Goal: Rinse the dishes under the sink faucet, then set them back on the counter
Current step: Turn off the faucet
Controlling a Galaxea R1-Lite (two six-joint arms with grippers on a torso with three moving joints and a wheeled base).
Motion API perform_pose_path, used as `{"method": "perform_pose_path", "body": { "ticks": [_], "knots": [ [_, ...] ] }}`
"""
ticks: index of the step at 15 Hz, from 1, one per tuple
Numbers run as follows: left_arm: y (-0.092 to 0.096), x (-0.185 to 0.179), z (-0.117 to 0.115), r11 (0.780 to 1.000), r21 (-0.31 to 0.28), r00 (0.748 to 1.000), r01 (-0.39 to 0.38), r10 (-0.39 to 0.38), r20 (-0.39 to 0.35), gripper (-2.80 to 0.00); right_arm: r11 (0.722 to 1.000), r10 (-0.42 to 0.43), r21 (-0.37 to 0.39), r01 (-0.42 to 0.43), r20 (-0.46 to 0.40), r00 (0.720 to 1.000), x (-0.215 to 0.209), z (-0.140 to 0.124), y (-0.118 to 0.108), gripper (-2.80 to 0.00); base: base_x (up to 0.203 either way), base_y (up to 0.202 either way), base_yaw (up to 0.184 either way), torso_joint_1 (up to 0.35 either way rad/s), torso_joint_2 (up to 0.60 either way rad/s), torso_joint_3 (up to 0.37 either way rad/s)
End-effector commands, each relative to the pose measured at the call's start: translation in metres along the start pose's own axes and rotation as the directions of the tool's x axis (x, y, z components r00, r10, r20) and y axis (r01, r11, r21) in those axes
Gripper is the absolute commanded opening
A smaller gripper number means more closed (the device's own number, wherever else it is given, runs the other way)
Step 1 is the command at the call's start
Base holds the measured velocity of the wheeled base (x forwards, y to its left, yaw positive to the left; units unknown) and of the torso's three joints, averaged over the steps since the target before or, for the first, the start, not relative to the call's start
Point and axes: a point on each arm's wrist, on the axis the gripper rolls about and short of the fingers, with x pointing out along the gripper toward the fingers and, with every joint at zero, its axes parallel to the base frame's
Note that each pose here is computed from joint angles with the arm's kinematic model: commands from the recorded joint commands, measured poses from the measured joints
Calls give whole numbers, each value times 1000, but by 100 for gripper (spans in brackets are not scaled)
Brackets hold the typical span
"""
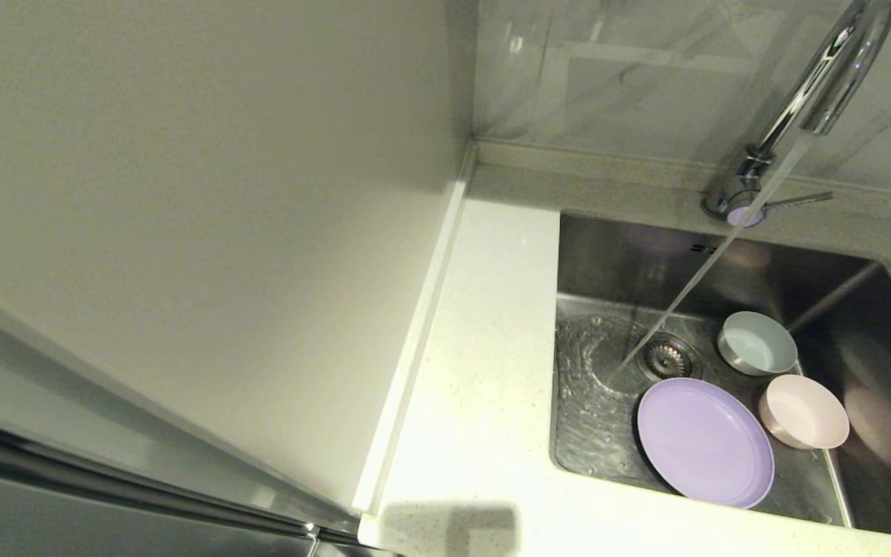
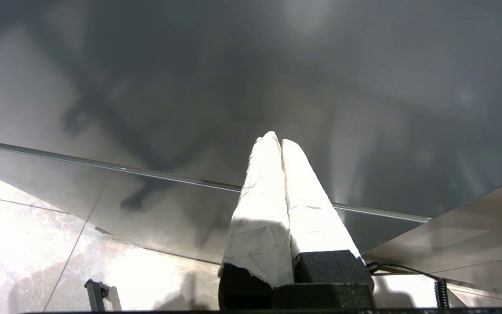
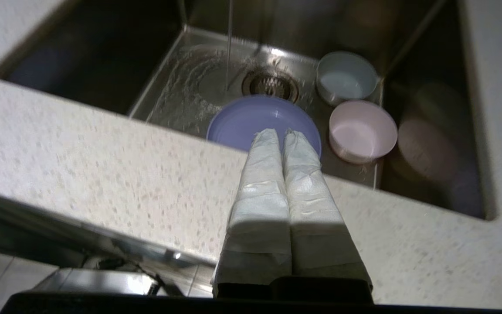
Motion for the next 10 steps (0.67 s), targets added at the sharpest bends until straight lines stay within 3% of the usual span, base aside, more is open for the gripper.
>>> {"method": "perform_pose_path", "body": {
  "ticks": [1, 3, 7, 10],
  "knots": [
    [0, 0, -1, 1000, 0, 1000, 0, 0, -2, -280, 1000, -3, 3, 3, 37, 999, -3, 28, -2, -280, 0, 0, 0, 0, 0, 0],
    [0, 0, -1, 1000, 0, 1000, 0, 0, -3, -280, 999, 0, 39, 0, 13, 1000, 6, 64, -3, -280, 0, 0, 0, 0, 0, 0],
    [0, 0, -1, 1000, 0, 1000, -1, 1, -2, -280, 970, 1, 242, 4, -20, 1000, 60, 144, -7, -280, 0, 0, 0, 0, 0, 0],
    [0, 0, -1, 1000, 0, 1000, 0, 0, -3, -280, 938, 2, 347, 27, -82, 997, 115, 172, -8, -280, 0, 0, 0, 0, 0, 0]
  ]
}}
